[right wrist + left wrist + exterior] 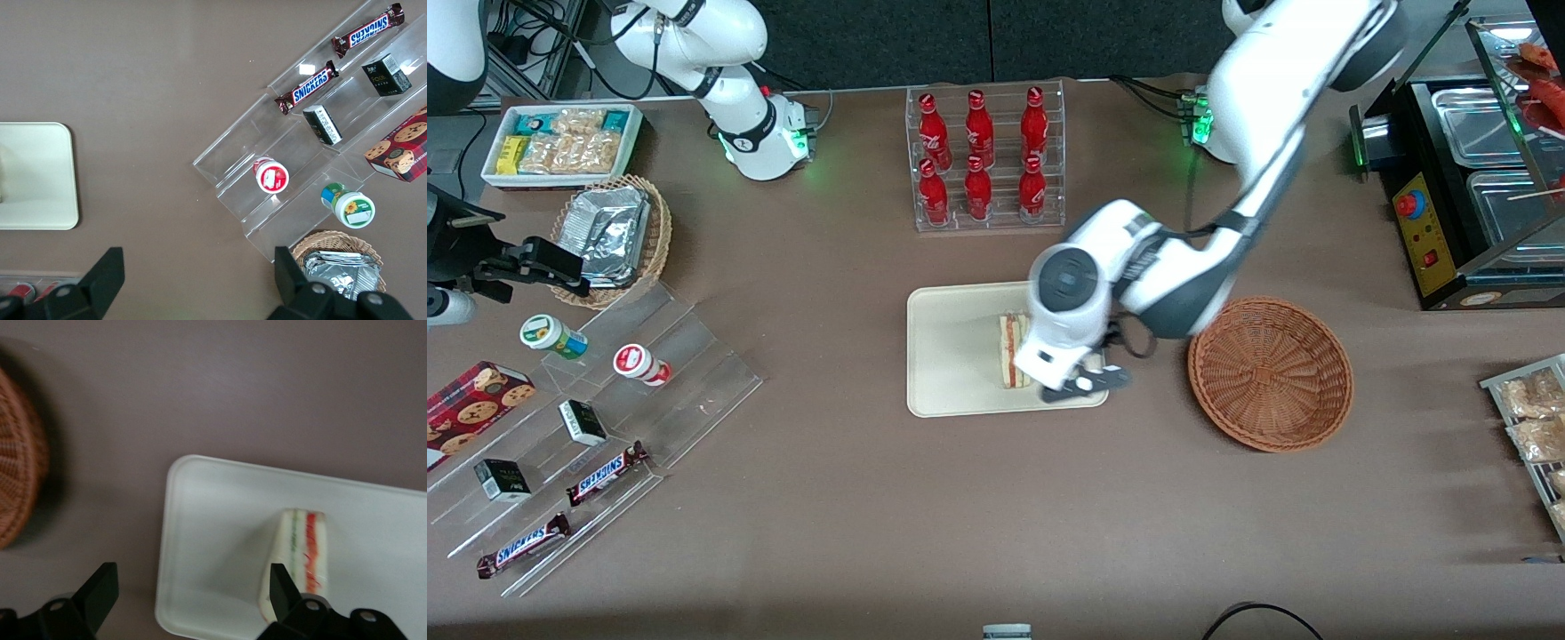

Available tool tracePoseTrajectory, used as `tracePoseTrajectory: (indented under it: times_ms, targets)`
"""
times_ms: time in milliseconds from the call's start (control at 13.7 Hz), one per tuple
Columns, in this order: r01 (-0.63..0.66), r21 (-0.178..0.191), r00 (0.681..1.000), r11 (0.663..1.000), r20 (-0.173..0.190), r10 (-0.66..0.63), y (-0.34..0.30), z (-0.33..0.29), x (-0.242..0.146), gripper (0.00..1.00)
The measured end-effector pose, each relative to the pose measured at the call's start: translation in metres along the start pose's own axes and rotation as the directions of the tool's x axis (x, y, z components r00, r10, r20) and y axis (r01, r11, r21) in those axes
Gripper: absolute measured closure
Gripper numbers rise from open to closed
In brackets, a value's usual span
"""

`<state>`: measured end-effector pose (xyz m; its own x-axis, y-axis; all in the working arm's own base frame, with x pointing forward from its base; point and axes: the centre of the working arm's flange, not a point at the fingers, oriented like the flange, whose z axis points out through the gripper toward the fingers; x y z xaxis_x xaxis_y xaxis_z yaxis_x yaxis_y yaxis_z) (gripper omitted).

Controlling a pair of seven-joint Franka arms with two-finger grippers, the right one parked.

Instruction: Place sandwich from basket to tray

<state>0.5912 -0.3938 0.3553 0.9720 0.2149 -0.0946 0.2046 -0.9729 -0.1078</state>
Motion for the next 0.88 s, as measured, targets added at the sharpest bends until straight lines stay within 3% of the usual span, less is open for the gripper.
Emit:
tracePoseTrajectory:
  times_ms: [146, 366, 659, 878]
  targets:
    - [0.000, -0.002, 0.999, 1.000, 0.037, 0.000, -0.034, -0.009, 0.023, 0.00]
    - [0.015, 0.033, 0.997, 0.999, 0.077, -0.017, -0.088, -0.022, 0.051, 0.00]
    - [-0.017, 0.047, 0.995, 0.999, 0.102, 0.012, -0.154, -0.039, 0.080, 0.00]
    - [-0.055, 0.029, 0.993, 0.998, 0.106, 0.052, -0.200, -0.059, 0.092, 0.00]
